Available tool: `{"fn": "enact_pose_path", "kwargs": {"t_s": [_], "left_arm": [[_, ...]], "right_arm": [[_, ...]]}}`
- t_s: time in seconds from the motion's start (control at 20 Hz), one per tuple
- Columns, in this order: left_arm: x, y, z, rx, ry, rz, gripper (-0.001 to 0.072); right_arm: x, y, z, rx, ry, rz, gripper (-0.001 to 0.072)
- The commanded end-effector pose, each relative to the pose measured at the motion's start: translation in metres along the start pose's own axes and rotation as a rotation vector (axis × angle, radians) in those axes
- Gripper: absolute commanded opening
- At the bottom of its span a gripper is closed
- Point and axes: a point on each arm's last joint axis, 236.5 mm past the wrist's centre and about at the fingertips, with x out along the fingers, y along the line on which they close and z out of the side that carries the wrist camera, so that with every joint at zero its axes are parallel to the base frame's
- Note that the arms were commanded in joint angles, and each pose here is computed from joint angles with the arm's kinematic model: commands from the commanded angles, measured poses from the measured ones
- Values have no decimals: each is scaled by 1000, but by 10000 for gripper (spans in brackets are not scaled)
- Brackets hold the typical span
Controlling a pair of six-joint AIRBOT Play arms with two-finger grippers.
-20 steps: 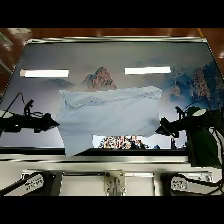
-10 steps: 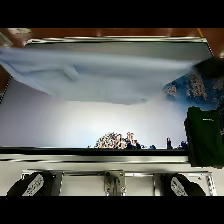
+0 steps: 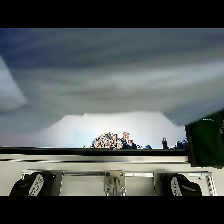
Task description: Fold the shirts.
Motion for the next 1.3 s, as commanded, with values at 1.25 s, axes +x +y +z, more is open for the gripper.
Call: {"fn": "enact_pose_path", "kwargs": {"t_s": [1.25], "left_arm": [[245,89,-565,-428,826,83,35]], "right_arm": [[369,133,-459,314,694,193,71]]}}
